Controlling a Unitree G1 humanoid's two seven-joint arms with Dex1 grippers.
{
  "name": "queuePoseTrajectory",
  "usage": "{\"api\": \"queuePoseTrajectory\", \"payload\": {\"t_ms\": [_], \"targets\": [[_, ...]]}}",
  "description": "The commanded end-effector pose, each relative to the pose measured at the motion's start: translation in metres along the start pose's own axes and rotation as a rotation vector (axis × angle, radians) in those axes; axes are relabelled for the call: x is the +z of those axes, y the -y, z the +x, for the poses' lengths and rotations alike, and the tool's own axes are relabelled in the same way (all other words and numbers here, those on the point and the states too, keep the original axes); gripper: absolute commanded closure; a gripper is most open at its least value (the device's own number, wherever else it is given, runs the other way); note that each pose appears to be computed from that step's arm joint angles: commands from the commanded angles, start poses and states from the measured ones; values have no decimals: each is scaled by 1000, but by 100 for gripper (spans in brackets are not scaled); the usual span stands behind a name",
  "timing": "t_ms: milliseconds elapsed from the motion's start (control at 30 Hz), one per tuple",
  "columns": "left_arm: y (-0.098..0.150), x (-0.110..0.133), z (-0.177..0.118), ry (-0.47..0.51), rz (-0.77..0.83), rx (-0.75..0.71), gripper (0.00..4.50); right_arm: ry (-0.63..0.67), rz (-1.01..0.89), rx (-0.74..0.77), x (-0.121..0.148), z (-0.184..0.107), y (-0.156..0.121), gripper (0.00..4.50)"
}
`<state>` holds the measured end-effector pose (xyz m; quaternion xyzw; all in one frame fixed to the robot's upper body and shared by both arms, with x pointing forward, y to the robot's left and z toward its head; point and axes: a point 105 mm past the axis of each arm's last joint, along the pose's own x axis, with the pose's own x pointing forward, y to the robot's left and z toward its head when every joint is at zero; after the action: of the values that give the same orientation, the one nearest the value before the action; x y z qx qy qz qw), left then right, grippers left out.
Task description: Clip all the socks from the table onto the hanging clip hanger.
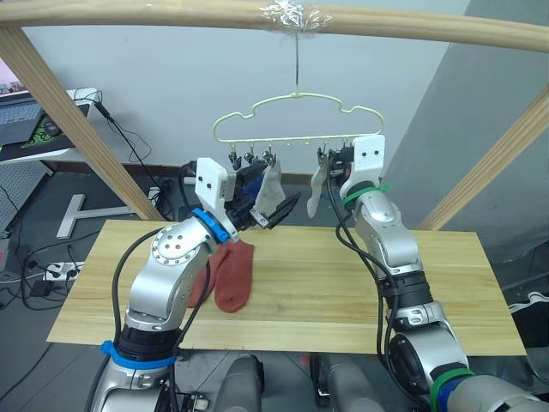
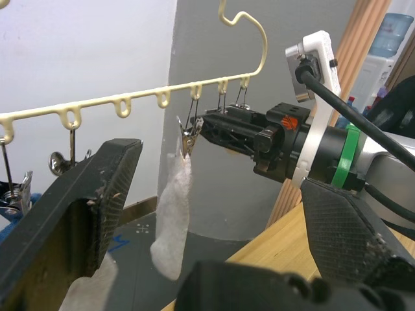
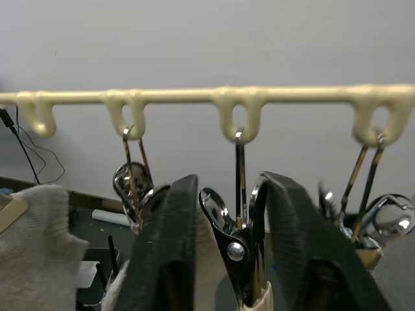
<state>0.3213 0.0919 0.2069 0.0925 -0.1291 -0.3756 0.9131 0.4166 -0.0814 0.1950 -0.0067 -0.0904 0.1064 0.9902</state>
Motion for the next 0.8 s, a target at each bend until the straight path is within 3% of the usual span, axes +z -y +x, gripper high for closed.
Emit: {"api": "queuePoseTrajectory", "payload": {"t_ms": [33,800], "targets": [[0,16,-3,50,31,-2,0,63,1,3,19,-2,-1,157],[1,17,-2,54,29,-2,0,53,-8,-3,25,-12,-7,157]]}}
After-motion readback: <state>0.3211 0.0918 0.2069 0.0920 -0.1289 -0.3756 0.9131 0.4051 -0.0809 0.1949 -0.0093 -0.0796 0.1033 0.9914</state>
